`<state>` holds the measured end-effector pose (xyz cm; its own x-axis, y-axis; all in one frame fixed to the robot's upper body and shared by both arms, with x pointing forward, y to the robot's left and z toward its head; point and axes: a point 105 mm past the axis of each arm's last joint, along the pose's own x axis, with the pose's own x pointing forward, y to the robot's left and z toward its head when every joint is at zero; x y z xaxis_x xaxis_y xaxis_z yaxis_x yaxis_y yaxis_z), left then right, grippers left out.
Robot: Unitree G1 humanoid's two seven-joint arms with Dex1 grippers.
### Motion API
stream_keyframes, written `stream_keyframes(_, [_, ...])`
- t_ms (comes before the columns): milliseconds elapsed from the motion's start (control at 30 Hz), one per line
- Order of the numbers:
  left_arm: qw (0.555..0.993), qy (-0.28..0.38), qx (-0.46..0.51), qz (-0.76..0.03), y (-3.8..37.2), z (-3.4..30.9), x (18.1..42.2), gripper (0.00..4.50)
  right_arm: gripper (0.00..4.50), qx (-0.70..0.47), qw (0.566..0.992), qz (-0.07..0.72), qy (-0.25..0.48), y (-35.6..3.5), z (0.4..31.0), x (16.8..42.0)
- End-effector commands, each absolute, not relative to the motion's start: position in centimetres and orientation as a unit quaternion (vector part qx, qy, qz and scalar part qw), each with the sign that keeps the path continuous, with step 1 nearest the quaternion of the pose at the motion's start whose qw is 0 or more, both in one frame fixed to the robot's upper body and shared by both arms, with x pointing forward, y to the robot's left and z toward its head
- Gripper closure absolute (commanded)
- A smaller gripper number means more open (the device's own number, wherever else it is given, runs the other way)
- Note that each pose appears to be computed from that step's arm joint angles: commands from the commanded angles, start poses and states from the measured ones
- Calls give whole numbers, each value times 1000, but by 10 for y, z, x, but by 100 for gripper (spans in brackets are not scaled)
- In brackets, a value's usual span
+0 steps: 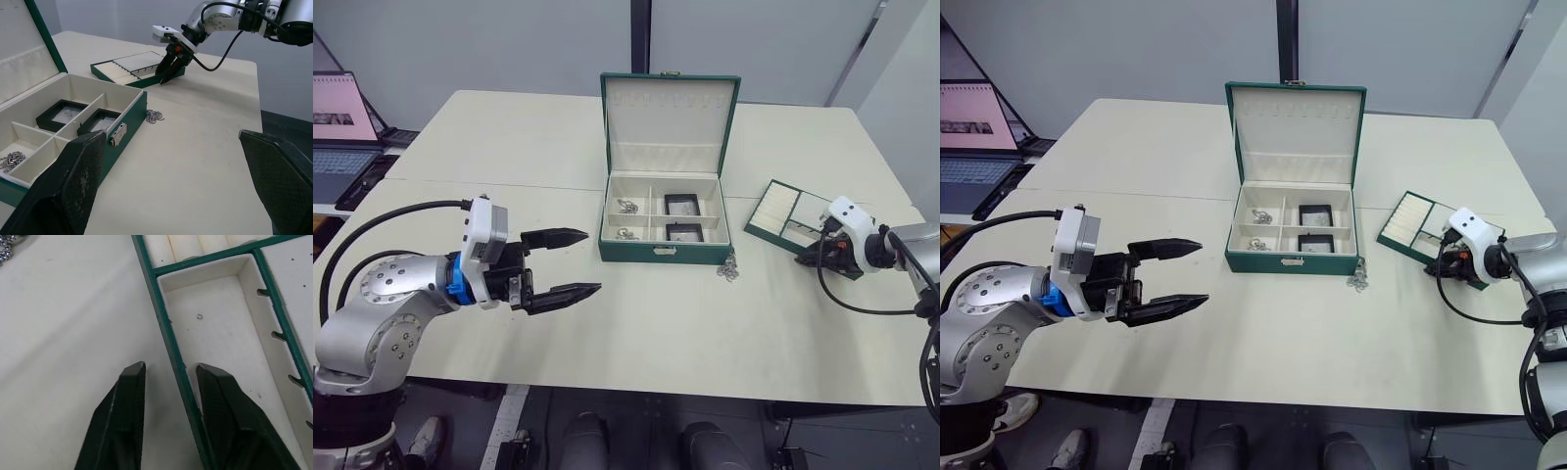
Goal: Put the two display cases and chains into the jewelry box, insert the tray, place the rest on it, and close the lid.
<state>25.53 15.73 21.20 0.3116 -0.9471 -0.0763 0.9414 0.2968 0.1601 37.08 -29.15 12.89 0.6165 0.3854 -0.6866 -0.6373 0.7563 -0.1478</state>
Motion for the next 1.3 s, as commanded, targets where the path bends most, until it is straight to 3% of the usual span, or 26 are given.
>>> stream_keyframes(33, [801,-36,108,-587,158,223,253,0,363,-196,886,288,307,-294,141,373])
stream_keyframes(200, [802,-34,106,-587,160,222,253,0,447,-195,887,288,305,-294,140,374])
stream_keyframes(533, [800,-32,102,-590,159,220,253,0,447,-211,890,272,300,-298,146,375])
stream_keyframes(667, [802,-32,103,-588,162,222,256,0,447,-232,893,265,281,-300,166,371])
stream_keyframes(1033, [805,-27,90,-585,173,223,266,0,447,-279,878,281,268,-269,215,320])
stream_keyframes(1300, [809,-24,93,-580,186,223,271,0,447,-329,828,367,269,-215,239,293])
